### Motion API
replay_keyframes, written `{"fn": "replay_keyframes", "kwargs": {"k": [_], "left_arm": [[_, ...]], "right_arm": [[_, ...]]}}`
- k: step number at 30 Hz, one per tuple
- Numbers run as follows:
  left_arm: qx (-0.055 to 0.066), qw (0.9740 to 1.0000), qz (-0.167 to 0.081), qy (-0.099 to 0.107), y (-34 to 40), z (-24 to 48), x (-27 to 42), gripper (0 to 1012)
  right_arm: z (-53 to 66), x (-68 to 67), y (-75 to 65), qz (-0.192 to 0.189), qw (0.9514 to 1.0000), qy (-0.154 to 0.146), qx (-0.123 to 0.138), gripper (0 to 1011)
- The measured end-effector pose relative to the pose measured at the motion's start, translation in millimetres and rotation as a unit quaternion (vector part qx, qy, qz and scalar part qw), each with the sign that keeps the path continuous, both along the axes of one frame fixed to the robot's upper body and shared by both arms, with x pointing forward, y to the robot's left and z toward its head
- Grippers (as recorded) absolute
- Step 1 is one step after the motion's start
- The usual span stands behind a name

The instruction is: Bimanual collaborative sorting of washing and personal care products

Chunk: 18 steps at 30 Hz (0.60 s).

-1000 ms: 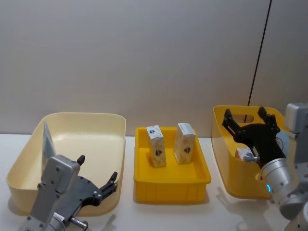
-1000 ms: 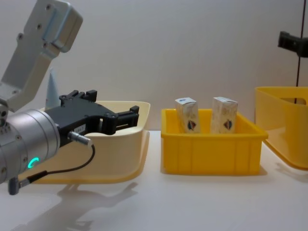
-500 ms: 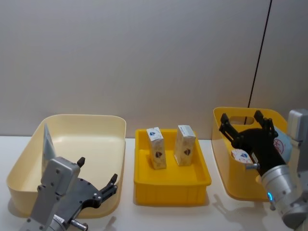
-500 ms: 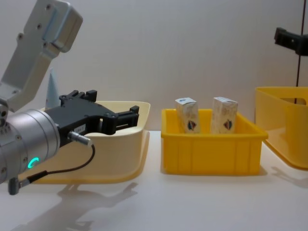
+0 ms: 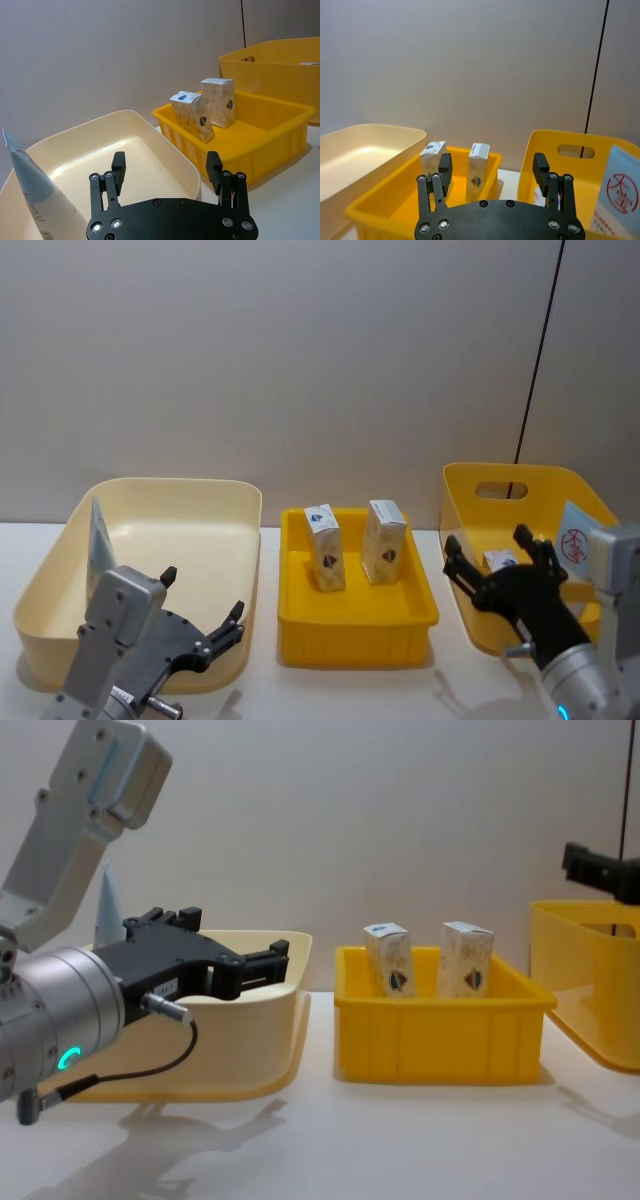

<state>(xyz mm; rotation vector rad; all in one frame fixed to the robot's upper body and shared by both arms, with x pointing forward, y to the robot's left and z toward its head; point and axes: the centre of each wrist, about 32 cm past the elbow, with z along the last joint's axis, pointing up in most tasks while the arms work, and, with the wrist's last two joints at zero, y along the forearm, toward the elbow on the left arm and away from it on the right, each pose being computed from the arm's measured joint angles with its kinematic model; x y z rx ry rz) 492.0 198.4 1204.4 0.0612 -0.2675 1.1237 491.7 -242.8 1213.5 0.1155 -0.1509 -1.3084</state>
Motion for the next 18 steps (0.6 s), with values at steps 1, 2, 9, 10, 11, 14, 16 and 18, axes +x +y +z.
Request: {"fn": "replay_keyframes", "kwargs": {"k": [1, 2, 9, 10, 11, 14, 16, 18], "left_arm": [[0.0, 1.0, 0.0, 0.0, 0.0, 0.0, 0.0, 1002], [0.0, 1.0, 0.0, 0.0, 0.0, 0.0, 0.0, 1002], [0.0, 1.0, 0.0, 0.0, 0.0, 0.0, 0.0, 1001], [0.0, 1.0, 0.0, 0.0, 0.0, 0.0, 0.0, 1002], [0.0, 1.0, 0.0, 0.0, 0.0, 0.0, 0.0, 1001], [0.0, 1.0, 0.0, 0.0, 0.0, 0.0, 0.0, 1002], [0.0, 1.0, 0.0, 0.0, 0.0, 0.0, 0.0, 1001], [0.0, 1.0, 0.0, 0.0, 0.0, 0.0, 0.0, 1001]], "right_arm": [[-1.1, -2.0, 0.2, 0.002, 1.0, 0.002, -0.001, 1001], [-2.5, -4.4, 0.3, 0.003, 1.0, 0.005, -0.002, 1001], [-13.0, -23.7, 2.5, 0.019, 0.9994, 0.026, -0.009, 1001], [-15.1, -27.7, 3.0, 0.023, 0.9992, 0.03, -0.01, 1001], [-16.2, -29.9, 3.2, 0.024, 0.9991, 0.033, -0.011, 1001], [-19.8, -37.6, 4.3, 0.031, 0.9986, 0.041, -0.013, 1001], [-21.8, -42.1, 5.0, 0.035, 0.9982, 0.046, -0.013, 1001], [-23.5, -45.4, 5.5, 0.037, 0.9979, 0.05, -0.014, 1001]]}}
